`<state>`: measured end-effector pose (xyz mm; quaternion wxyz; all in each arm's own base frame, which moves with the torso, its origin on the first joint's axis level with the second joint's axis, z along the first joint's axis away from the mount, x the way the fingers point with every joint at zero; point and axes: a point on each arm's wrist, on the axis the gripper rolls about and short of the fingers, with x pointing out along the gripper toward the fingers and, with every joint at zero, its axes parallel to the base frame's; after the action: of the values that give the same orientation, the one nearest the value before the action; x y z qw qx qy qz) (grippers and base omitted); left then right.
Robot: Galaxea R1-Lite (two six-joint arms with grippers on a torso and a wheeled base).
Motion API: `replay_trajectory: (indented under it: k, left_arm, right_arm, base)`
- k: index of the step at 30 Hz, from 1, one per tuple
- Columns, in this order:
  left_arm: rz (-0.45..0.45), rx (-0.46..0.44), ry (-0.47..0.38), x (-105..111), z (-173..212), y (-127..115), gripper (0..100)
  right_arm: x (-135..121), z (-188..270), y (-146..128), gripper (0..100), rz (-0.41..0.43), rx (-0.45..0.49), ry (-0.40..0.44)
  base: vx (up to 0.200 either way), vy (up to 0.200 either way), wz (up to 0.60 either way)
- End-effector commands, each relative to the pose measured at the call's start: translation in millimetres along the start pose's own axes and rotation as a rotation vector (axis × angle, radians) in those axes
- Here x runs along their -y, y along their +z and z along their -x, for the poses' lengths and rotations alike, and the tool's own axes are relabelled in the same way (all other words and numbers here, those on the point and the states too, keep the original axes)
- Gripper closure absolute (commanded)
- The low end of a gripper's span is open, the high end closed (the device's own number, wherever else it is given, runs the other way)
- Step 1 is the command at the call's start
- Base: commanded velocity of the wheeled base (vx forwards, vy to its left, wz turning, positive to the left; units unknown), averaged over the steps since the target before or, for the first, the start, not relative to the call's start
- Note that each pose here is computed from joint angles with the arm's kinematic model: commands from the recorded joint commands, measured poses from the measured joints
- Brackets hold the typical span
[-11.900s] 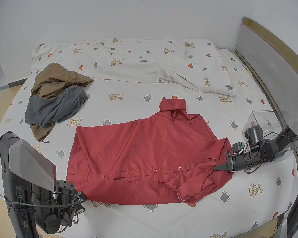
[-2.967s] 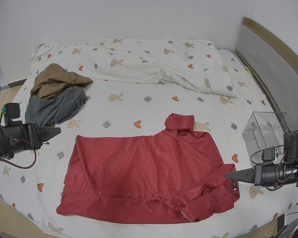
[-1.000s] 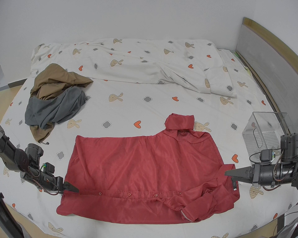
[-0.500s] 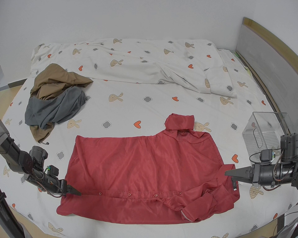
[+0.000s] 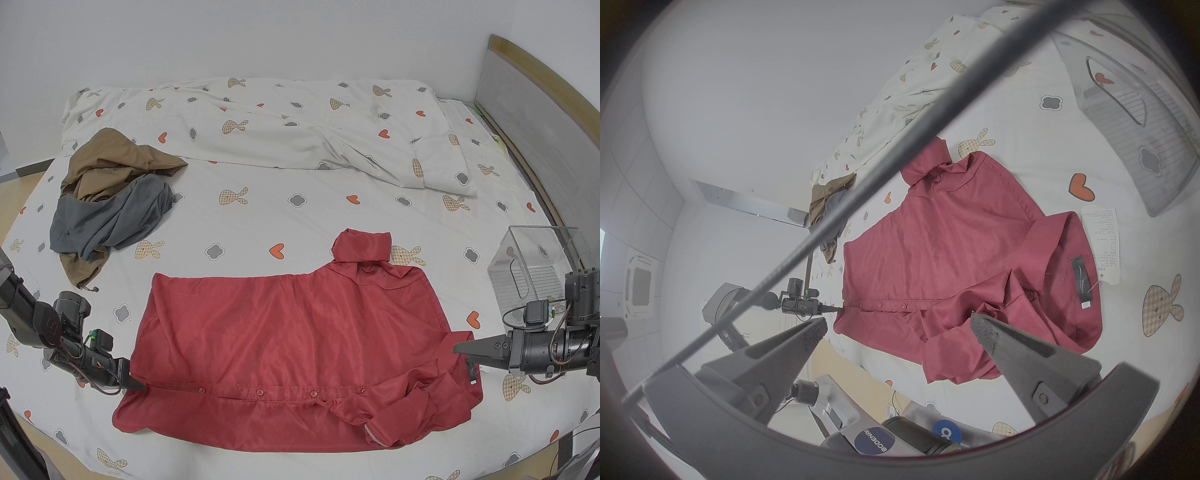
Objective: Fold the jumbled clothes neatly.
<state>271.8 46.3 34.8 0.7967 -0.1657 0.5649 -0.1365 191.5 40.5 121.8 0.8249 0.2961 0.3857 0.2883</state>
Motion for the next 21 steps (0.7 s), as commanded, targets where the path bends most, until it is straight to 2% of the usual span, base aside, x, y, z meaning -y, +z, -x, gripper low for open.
replay_trajectory:
  k: [1, 6, 20, 21]
  left_arm:
    - [0.005, 0.07, 0.019, -2, 19, 3, 100]
    - [0.012, 0.11, 0.031, -4, 29, 5, 100]
    - [0.011, 0.077, 0.031, -10, 20, 5, 100]
    - [0.002, 0.071, 0.03, -9, 20, 3, 0]
  right_arm:
    - [0, 0, 0, 0, 0.001, -0.001, 0.001]
    - [0, -1, 0, 0, 0.002, -0.004, 0.002]
    - [0, 0, 0, 0, 0.001, 0.0, 0.0]
    - [0, 0, 0, 0, 0.001, 0.0, 0.0]
  base:
    - [0.0, 0.0, 0.0]
    - [0.0, 0.0, 0.0]
    - [0.0, 0.0, 0.0]
    - [0.0, 0.0, 0.0]
